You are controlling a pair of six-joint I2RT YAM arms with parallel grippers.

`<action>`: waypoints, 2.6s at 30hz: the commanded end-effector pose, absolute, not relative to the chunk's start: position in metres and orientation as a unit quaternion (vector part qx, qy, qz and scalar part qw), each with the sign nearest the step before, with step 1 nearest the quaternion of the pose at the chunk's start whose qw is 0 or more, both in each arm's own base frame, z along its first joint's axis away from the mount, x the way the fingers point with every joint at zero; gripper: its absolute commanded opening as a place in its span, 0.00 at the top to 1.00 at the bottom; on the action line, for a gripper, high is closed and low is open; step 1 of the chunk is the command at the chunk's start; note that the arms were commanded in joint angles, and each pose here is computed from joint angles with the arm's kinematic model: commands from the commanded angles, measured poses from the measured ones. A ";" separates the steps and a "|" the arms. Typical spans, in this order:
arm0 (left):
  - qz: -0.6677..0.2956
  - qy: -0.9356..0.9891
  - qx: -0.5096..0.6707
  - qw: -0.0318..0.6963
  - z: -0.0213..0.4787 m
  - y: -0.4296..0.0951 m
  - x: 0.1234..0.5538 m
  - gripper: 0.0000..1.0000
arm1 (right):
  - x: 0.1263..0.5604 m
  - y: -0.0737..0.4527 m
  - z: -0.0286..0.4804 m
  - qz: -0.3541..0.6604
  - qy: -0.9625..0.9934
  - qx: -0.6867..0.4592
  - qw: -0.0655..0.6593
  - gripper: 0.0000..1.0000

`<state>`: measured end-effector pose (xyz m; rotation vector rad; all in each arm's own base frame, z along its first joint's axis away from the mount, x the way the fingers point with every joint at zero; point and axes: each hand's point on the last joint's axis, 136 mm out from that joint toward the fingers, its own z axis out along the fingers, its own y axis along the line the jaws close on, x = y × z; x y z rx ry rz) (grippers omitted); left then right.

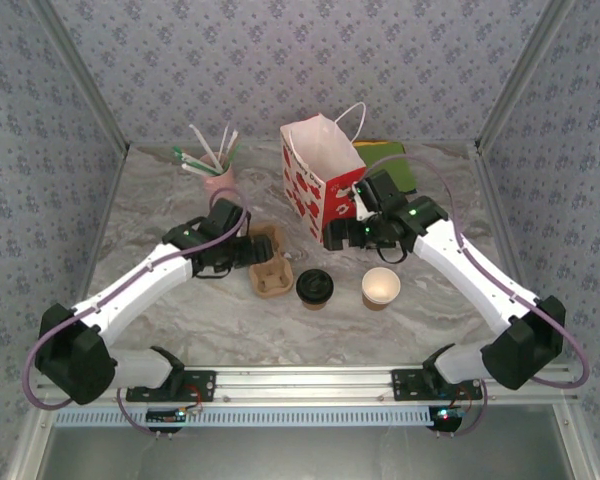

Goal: Pack the takeout coffee

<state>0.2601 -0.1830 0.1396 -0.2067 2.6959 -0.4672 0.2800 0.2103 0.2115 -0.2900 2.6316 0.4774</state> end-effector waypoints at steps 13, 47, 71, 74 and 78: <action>-0.249 0.932 -0.185 0.188 0.113 -0.159 0.240 0.34 | 0.277 0.324 0.182 0.151 0.935 -0.251 0.198 0.26; -0.334 0.910 -0.192 0.153 0.093 -0.186 0.239 0.53 | 0.270 0.341 0.079 0.162 0.961 -0.218 0.049 0.70; -0.342 0.911 -0.181 0.144 0.089 -0.193 0.242 0.54 | 0.263 0.335 0.067 0.143 0.965 -0.217 0.035 0.72; -0.347 0.910 -0.178 0.141 0.089 -0.196 0.242 0.56 | 0.261 0.336 0.064 0.143 0.965 -0.217 0.029 0.73; -0.349 0.910 -0.177 0.139 0.089 -0.197 0.242 0.57 | 0.260 0.336 0.063 0.145 0.965 -0.217 0.028 0.73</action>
